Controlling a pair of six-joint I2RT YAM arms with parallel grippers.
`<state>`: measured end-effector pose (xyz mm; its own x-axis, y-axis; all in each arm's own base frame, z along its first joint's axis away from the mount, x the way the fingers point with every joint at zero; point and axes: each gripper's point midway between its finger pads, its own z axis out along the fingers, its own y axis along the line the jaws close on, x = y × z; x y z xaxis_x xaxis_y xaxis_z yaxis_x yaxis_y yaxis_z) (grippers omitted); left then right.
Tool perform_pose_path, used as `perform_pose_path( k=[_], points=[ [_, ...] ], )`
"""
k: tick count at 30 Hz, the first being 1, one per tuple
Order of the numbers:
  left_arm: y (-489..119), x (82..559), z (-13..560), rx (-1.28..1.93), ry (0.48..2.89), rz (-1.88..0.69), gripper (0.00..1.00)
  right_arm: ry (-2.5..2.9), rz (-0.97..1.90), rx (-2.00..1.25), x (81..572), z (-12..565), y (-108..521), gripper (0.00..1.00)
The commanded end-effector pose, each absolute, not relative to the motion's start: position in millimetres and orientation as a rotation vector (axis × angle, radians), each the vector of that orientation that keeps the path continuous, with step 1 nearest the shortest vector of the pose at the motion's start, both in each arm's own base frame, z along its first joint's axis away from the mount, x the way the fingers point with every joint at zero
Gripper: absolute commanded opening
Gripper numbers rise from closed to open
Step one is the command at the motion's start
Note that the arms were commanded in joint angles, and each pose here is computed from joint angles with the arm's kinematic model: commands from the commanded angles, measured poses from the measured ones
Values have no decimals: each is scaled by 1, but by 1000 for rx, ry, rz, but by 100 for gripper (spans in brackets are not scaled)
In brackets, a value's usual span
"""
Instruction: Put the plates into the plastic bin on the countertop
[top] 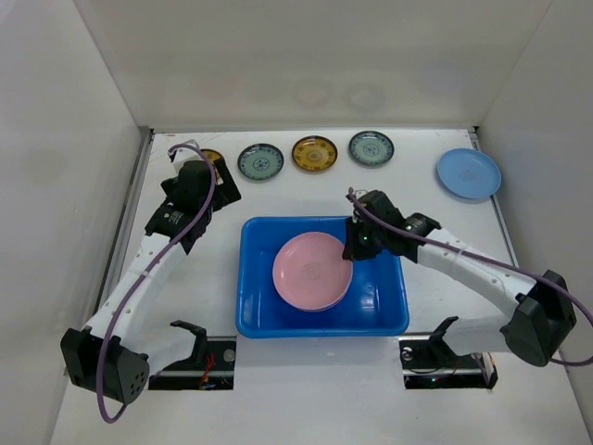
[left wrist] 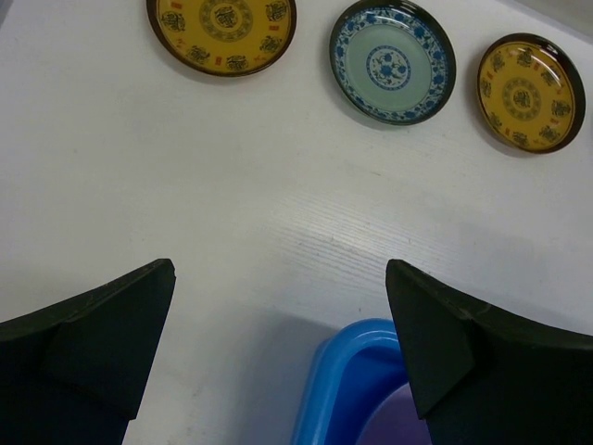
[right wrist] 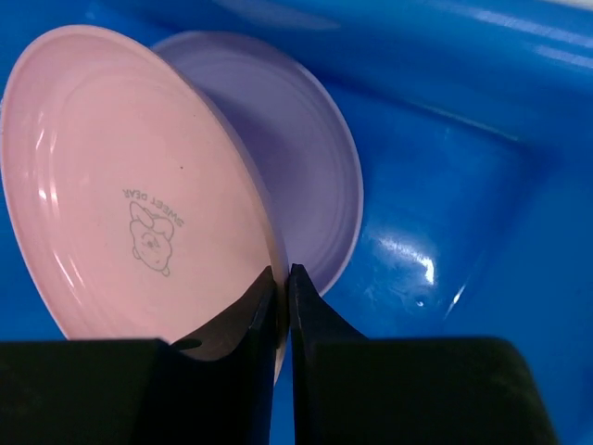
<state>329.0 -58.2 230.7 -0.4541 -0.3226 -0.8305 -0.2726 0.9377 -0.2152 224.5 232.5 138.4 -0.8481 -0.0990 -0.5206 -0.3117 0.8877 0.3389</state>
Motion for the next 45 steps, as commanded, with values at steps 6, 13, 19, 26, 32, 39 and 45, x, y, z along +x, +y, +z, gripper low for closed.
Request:
perform_pose_path(
  k=[6,13,19,26,32,39,45],
  points=[
    [-61,333,244,-433,2020,-94,100,2581,473,-425,222,110,248,30],
    [-55,329,248,-437,2011,-83,100,2386,501,-501,233,207,252,79],
    [-56,328,248,-432,2012,-92,100,2131,478,-102,309,306,180,83],
    [-60,322,245,-424,2015,-117,100,1911,461,758,408,263,27,82],
    [-60,312,241,-443,2015,-141,100,1752,518,1233,433,183,-58,78],
    [-52,301,234,-470,2020,-133,100,1597,524,1535,446,131,-119,77],
    [-41,300,228,-501,2032,-108,100,1554,513,1691,457,94,-142,75]
  ],
)
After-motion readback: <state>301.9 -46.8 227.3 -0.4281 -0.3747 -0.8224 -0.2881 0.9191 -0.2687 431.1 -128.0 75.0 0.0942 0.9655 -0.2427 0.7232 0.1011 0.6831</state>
